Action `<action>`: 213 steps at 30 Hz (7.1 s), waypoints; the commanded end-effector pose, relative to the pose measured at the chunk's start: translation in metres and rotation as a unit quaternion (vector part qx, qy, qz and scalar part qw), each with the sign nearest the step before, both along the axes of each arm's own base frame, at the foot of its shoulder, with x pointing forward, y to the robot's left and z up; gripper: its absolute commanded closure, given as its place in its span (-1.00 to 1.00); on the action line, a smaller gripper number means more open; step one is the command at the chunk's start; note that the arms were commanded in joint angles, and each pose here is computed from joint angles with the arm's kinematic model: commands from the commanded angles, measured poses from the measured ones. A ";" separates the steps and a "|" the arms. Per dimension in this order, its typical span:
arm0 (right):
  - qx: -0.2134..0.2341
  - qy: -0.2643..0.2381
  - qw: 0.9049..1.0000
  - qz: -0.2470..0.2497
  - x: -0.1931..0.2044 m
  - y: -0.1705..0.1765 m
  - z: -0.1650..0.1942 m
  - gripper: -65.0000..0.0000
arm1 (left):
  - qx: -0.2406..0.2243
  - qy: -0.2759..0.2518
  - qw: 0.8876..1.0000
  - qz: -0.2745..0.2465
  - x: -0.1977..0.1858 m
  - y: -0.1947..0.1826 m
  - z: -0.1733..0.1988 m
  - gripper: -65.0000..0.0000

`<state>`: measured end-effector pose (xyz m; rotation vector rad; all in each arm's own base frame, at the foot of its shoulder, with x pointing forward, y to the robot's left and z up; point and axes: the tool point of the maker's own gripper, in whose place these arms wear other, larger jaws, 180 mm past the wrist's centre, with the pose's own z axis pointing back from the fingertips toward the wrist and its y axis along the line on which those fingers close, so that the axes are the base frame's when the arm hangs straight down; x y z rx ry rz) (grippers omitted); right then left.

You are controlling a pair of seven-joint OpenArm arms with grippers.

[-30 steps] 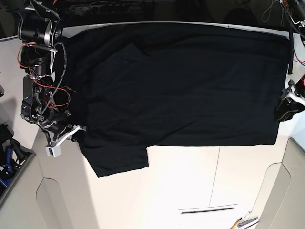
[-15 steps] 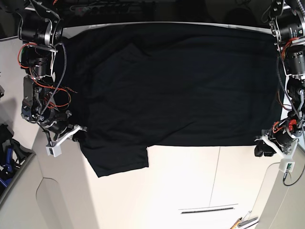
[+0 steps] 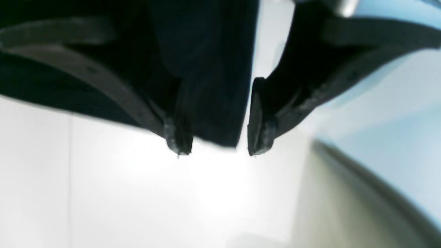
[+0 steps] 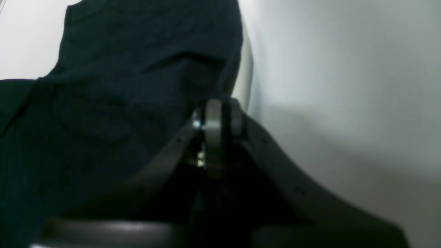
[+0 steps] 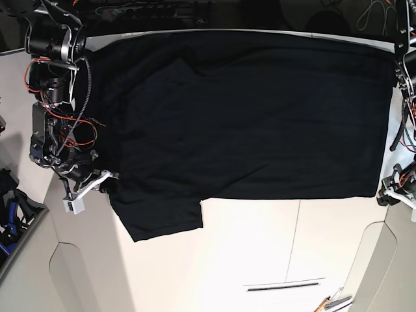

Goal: Fold the T-shirt properly

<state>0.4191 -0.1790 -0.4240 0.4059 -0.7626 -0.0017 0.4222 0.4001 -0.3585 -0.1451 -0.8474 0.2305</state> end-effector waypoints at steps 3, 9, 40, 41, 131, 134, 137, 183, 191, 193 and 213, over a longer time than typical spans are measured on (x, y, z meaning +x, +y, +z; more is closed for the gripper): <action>-0.010 -0.005 1.000 0.002 0.006 -0.005 0.007 1.00 | -0.006 -0.031 0.999 0.012 0.011 0.004 0.013 0.09; -0.010 -0.005 1.000 0.002 0.006 -0.005 0.007 1.00 | 0.019 -0.006 0.999 0.029 0.005 0.007 -0.009 0.09; -0.018 -0.010 1.000 0.011 0.009 -0.004 0.020 1.00 | -0.005 -0.067 0.996 0.064 0.011 0.008 -0.006 1.00; -0.019 -0.015 1.000 0.015 0.009 -0.004 0.026 1.00 | -0.014 -0.072 0.996 0.056 0.011 0.006 -0.003 1.00; -0.195 -0.116 0.973 -0.041 -0.057 -0.046 0.117 0.23 | -0.261 0.008 0.965 0.031 -0.136 0.012 0.004 0.29; -0.168 -0.075 0.982 -0.052 -0.044 -0.052 0.088 0.08 | -0.261 0.008 0.965 0.031 -0.136 0.012 0.004 0.29; -0.121 -0.031 0.991 -0.055 -0.038 -0.049 0.056 -0.13 | -0.262 0.008 0.965 0.031 -0.136 0.012 0.004 0.29; 0.022 -0.024 0.991 0.130 -0.206 0.115 0.104 1.00 | -0.265 0.005 0.964 0.031 -0.135 0.011 0.004 0.29; 0.015 0.026 0.990 0.137 -0.250 0.115 0.093 1.00 | -0.266 0.004 0.963 0.031 -0.135 0.011 0.005 0.29; 0.011 0.030 0.990 0.137 -0.253 0.114 0.091 1.00 | -0.270 -0.001 0.962 0.031 -0.134 0.010 0.007 0.29; -0.007 -0.084 0.986 0.143 -0.227 0.118 0.143 0.05 | -0.309 -0.002 0.951 0.012 -0.141 0.002 0.015 0.03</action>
